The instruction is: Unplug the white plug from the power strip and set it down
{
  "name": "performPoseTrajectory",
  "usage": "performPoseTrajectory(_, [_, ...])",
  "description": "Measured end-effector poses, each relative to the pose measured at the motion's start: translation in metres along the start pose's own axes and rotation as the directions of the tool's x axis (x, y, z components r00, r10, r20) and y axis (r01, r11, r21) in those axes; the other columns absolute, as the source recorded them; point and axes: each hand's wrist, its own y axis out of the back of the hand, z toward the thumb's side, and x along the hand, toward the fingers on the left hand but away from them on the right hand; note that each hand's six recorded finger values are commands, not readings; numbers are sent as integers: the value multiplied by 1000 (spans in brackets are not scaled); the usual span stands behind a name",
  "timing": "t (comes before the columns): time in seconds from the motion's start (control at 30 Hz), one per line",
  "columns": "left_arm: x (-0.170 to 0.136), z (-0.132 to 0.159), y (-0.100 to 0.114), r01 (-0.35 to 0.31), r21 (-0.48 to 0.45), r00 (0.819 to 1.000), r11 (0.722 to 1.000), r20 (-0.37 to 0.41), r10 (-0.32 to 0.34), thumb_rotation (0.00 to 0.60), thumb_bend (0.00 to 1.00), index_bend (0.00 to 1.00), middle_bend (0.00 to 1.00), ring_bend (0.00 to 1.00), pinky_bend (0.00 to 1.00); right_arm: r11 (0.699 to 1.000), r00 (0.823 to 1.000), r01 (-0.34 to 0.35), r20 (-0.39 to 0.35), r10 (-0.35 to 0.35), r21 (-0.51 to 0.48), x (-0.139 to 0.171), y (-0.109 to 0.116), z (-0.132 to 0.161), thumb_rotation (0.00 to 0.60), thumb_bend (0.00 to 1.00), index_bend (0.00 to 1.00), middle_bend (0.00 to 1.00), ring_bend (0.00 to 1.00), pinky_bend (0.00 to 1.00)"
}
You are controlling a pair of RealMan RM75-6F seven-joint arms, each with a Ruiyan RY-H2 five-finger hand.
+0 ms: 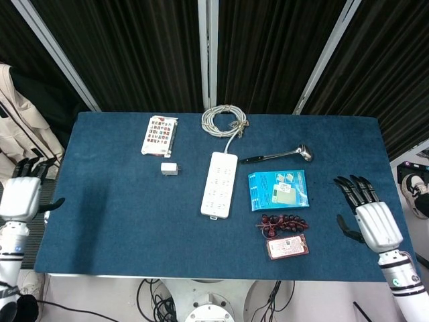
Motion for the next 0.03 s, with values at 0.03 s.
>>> performPoseTrajectory(0.03, [-8,-5,0,0,-5,1000,1000,-20,0,600,123,137,206,83,89,1000,1000,9,10,-9,0,5,1,-3,600,415,9,85,0,0])
